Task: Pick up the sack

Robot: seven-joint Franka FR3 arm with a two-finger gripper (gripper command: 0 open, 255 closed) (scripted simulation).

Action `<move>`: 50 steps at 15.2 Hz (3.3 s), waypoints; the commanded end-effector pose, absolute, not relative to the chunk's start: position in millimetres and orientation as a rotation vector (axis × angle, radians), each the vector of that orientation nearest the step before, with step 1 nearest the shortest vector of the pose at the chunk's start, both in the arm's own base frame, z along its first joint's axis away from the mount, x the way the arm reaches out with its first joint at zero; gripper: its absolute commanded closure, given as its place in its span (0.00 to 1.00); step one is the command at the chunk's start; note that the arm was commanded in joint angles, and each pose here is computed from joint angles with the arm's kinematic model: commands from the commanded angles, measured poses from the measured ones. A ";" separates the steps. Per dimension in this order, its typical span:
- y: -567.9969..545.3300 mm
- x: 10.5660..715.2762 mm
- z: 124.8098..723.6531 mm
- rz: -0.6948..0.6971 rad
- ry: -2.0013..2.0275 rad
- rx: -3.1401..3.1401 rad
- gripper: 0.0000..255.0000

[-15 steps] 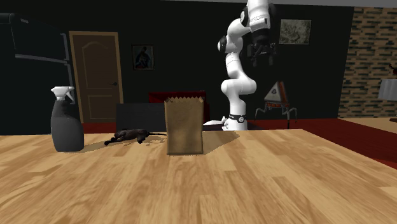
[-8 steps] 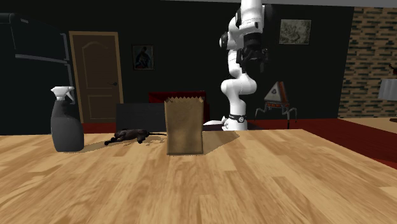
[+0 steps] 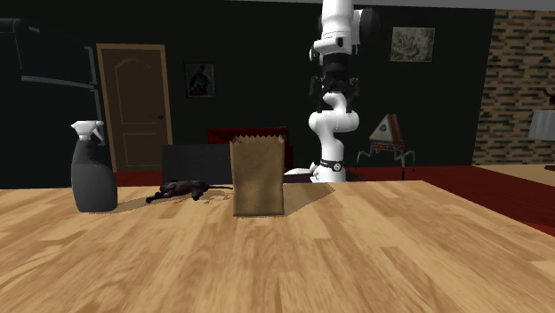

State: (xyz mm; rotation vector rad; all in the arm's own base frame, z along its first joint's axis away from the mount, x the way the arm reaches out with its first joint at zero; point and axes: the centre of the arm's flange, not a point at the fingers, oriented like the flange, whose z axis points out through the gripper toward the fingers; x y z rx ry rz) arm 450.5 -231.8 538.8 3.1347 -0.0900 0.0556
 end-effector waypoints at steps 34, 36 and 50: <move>-392.7 519.0 444.3 -0.063 -0.240 3.021 1.00; -392.7 519.0 454.8 -0.063 -0.240 3.021 1.00; -392.7 519.0 519.0 -0.063 -0.240 3.021 1.00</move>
